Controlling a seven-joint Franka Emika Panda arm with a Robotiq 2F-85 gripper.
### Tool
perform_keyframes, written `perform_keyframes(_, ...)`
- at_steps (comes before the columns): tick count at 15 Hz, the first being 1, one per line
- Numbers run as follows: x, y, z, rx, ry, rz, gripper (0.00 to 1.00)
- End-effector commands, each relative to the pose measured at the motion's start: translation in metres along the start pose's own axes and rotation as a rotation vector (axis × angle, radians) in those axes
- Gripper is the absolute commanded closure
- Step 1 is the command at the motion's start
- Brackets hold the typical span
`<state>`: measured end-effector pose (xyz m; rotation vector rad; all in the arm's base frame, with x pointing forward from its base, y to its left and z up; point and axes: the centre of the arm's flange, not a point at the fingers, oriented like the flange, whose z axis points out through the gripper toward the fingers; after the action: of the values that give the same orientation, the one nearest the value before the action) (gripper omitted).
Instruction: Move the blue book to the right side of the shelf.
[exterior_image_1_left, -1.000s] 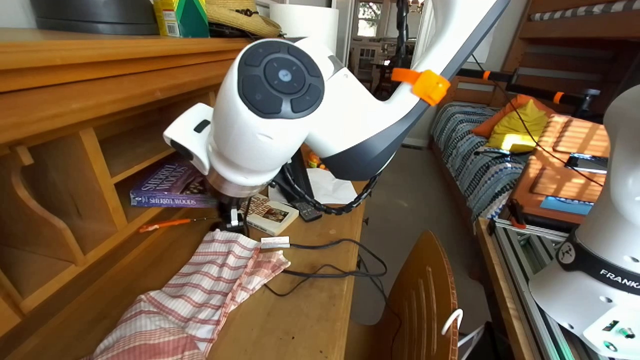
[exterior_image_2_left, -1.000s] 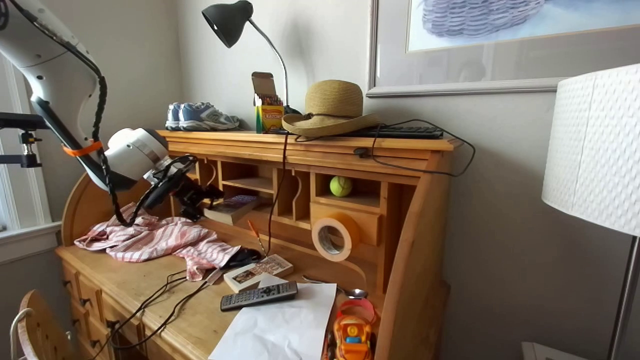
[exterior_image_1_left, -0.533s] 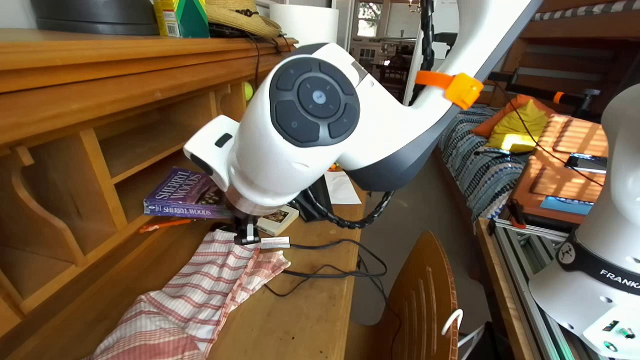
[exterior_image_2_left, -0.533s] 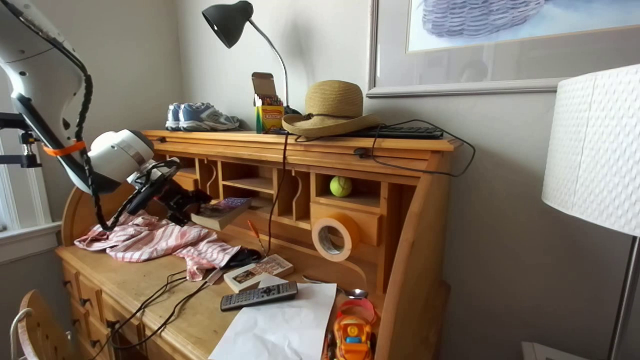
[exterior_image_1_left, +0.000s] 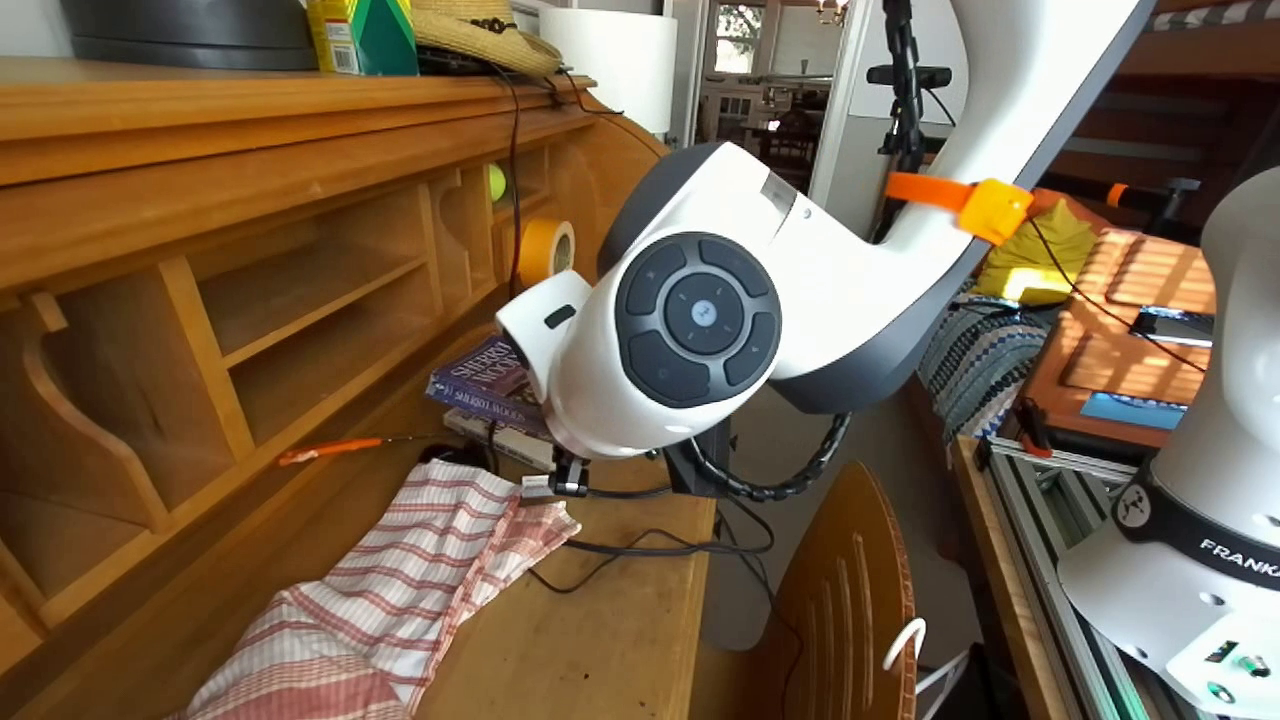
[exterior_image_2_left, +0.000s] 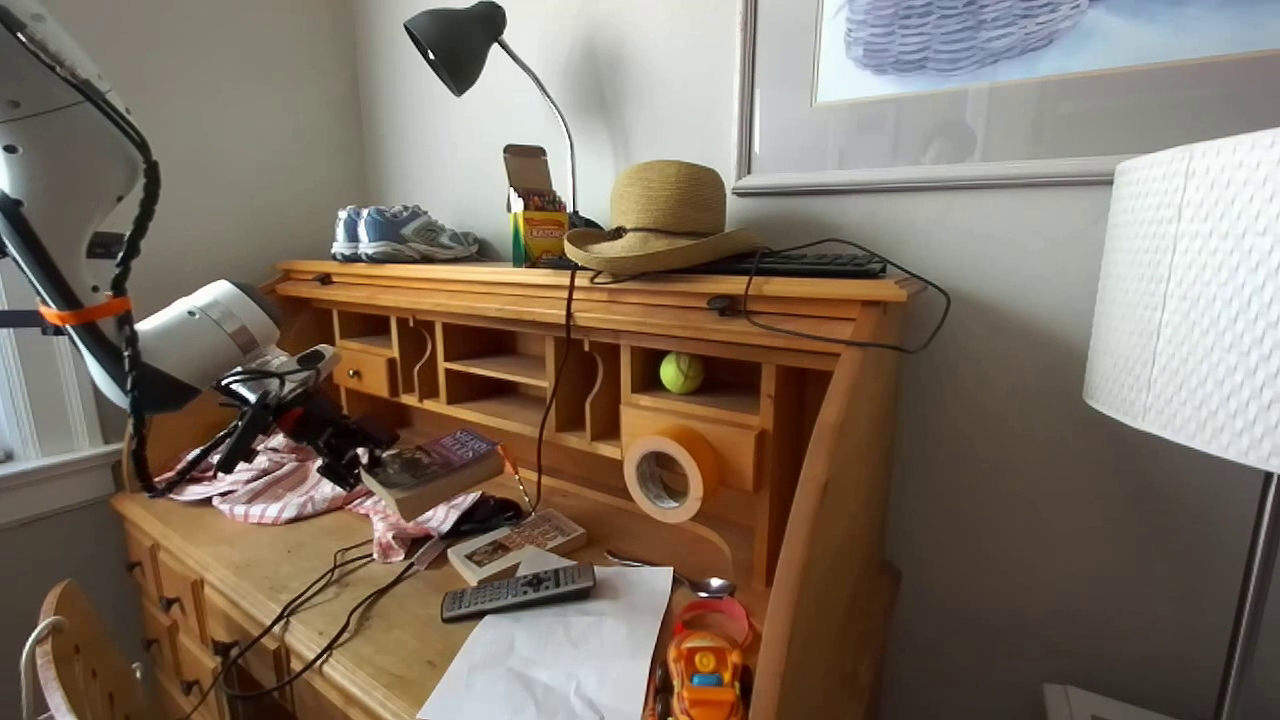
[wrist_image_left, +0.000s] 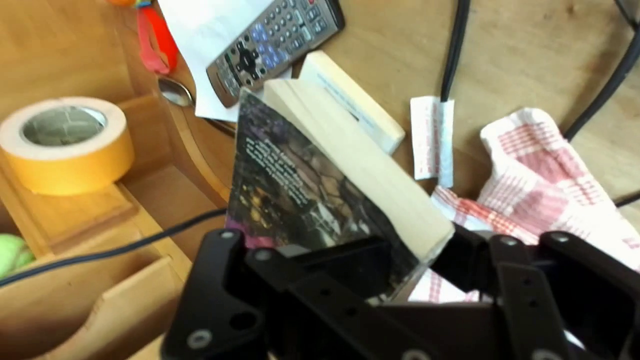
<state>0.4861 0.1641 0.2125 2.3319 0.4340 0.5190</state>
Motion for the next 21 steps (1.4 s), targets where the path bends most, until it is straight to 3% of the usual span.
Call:
perform_keyframes(1,-0.023,0.004,-0.004,-0.026,0.010,0.115,0.95)
perform_keyframes(8,-0.040,0.022,-0.031,0.207,0.286,0.238,0.95)
perform_keyframes(13,-0.056,0.039,-0.053,0.321,0.403,0.254,0.95)
perform_keyframes(16,-0.069,0.041,-0.065,0.366,0.441,0.248,0.95)
perform_keyframes(21,-0.083,0.040,-0.069,0.377,0.425,0.249,0.95)
